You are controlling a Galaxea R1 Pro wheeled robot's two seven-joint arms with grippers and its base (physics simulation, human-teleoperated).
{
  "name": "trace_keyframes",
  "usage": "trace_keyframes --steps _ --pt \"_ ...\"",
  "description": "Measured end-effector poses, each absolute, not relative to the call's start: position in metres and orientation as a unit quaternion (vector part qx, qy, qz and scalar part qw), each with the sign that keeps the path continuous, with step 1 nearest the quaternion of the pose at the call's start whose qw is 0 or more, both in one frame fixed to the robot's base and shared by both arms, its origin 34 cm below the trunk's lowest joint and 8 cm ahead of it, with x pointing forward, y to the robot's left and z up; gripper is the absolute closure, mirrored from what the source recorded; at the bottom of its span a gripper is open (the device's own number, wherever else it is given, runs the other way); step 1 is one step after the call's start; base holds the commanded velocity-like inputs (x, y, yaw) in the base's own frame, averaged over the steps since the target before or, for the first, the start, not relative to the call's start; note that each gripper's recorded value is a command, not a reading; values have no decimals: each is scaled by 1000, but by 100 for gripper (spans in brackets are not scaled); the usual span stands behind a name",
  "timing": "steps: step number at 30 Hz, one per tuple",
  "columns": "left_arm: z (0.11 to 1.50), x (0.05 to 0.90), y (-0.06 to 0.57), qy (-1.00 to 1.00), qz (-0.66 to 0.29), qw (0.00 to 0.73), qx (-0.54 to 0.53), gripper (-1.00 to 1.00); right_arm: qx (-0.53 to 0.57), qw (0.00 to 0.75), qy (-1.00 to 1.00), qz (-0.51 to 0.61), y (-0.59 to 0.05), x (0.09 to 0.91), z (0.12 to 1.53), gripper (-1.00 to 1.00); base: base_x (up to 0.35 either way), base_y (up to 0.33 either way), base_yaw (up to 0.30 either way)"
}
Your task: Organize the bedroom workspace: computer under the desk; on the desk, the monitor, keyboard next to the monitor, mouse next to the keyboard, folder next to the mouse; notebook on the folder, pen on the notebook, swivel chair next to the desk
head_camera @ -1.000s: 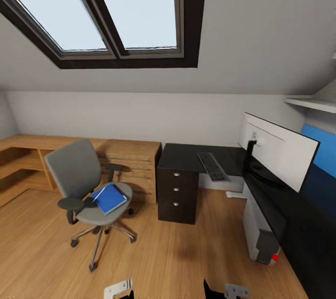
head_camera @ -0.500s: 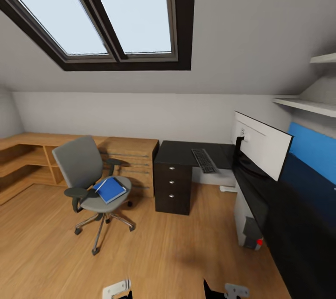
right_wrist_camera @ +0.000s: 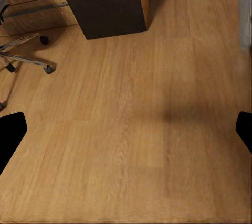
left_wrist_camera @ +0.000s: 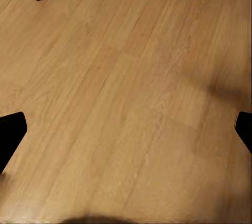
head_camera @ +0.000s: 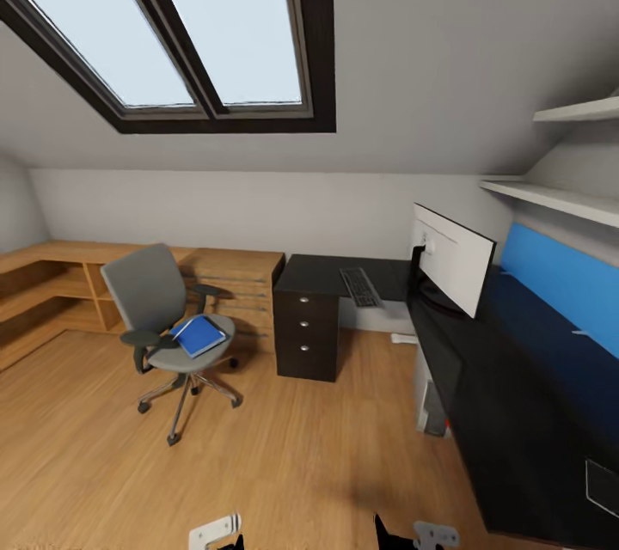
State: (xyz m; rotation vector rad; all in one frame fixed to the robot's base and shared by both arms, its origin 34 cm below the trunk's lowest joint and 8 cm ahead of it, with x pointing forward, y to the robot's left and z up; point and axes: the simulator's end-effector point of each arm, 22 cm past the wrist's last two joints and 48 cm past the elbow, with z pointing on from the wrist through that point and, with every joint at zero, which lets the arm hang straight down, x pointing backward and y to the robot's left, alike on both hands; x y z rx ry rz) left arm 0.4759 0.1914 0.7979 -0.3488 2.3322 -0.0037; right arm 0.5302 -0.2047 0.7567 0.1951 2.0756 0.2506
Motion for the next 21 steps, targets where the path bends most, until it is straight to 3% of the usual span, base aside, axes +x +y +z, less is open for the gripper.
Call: trace_keyframes --steps 21 --pt "814 468 191 914 -1 382 -137 -100 81 498 857 103 -205 522 772 -100 -300 -221 0"
